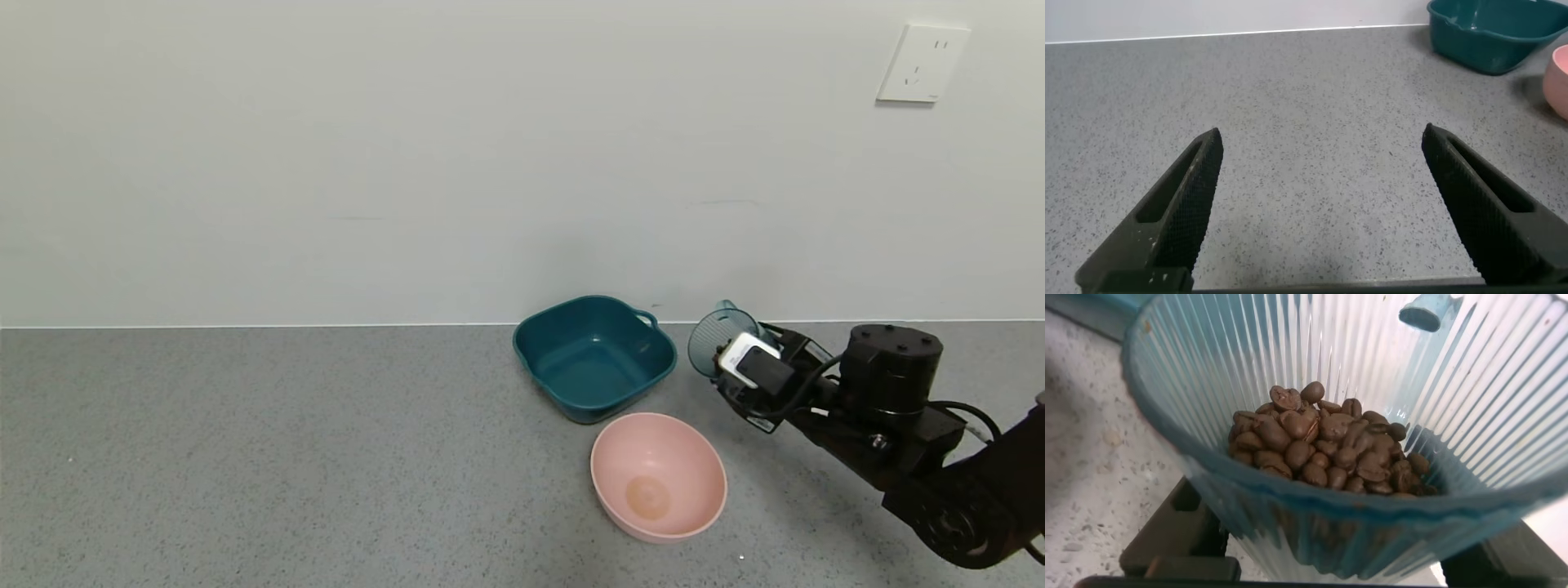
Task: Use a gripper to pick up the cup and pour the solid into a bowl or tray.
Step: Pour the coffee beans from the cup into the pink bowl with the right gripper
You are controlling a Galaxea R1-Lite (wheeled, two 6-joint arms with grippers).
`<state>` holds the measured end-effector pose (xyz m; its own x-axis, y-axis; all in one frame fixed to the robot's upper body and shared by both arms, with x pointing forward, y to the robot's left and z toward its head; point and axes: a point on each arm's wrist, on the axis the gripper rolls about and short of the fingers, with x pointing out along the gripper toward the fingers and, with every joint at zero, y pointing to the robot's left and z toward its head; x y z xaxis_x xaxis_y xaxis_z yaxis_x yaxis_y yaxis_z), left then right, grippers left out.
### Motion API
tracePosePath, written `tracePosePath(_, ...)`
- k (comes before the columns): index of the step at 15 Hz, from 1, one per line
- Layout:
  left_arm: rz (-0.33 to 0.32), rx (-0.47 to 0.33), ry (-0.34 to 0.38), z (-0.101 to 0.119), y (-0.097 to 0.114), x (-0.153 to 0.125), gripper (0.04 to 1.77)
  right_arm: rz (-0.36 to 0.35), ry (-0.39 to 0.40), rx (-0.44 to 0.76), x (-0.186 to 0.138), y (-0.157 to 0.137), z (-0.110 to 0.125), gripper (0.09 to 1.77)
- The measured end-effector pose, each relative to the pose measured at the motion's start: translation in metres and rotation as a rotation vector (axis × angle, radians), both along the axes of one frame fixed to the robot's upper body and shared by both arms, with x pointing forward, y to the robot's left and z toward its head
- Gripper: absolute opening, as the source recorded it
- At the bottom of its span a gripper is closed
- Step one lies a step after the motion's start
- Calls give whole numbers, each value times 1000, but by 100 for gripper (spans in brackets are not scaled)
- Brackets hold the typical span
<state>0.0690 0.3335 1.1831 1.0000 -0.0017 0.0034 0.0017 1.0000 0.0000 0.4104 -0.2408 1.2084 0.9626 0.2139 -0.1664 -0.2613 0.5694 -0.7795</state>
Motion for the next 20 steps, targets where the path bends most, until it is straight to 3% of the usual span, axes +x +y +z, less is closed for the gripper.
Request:
tracePosePath(12, 0, 0, 0, 0, 0, 0, 175, 56, -49, -309, -10, 6, -4, 138)
tracePosePath(20, 0, 0, 0, 0, 0, 0, 175, 95, -58, -407, -19, 16, -7, 138)
